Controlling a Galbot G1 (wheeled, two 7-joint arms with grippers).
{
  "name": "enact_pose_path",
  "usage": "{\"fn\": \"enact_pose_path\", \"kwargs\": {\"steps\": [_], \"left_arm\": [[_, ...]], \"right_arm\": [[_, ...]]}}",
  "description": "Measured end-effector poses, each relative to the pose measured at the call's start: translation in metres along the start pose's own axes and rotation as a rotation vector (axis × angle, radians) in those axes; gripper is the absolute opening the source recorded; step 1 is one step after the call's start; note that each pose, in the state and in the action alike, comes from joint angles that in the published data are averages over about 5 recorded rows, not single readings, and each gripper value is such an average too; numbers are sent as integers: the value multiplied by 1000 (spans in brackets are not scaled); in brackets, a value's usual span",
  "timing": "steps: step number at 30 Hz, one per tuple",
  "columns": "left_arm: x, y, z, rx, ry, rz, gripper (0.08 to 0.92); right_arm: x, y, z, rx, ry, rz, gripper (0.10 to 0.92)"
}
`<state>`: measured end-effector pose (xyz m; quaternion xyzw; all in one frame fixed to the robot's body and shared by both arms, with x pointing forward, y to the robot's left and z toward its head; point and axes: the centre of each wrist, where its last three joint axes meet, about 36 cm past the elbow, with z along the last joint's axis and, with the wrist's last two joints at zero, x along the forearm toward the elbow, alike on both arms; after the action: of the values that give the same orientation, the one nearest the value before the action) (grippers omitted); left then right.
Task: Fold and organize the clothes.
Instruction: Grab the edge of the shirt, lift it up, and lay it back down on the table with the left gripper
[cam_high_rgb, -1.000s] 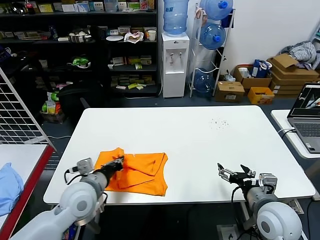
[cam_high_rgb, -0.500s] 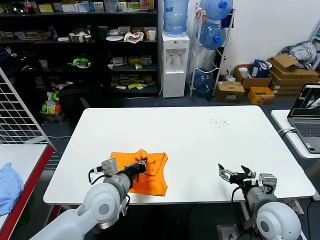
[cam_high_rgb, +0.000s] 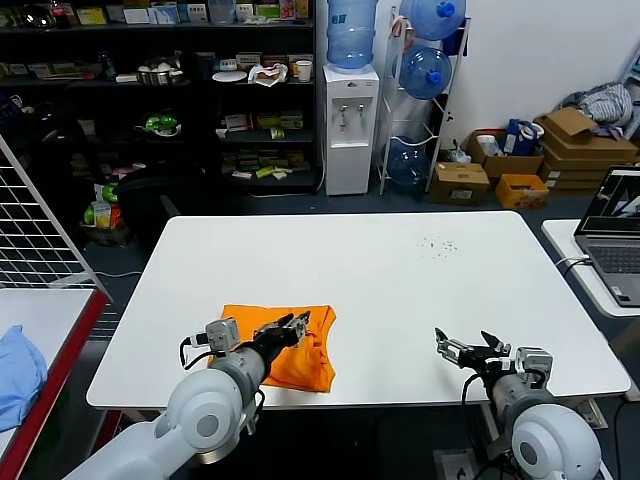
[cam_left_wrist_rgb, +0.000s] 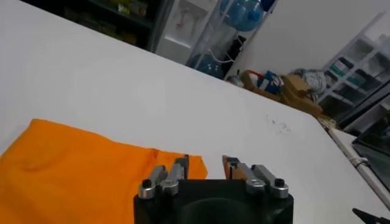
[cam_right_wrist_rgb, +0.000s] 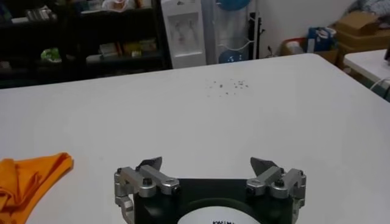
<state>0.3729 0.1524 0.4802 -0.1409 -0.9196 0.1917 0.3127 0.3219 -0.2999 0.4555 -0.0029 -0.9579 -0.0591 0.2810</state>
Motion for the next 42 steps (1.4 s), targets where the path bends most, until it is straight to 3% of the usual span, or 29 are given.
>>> {"fn": "enact_pose_path", "kwargs": {"steps": [5,10,16,28,42], "left_arm": [[10,16,-8,-23,-16,-16,608],[18,55,-14,-64,-28,-59,756],[20,114,-21,-144,8,-58,901],[4,199,-38,-215,110,7,921],[-3,233,-42,-215,168,14,921]], "right_arm": [[0,1,1,0,0,-7,921],[-2,3,3,-1,1,-16,921],[-2,4,4,-3,1,-23,921],[1,-1,6,-8,1,-12,921],[0,-2,6,-11,3,-6,921]]}}
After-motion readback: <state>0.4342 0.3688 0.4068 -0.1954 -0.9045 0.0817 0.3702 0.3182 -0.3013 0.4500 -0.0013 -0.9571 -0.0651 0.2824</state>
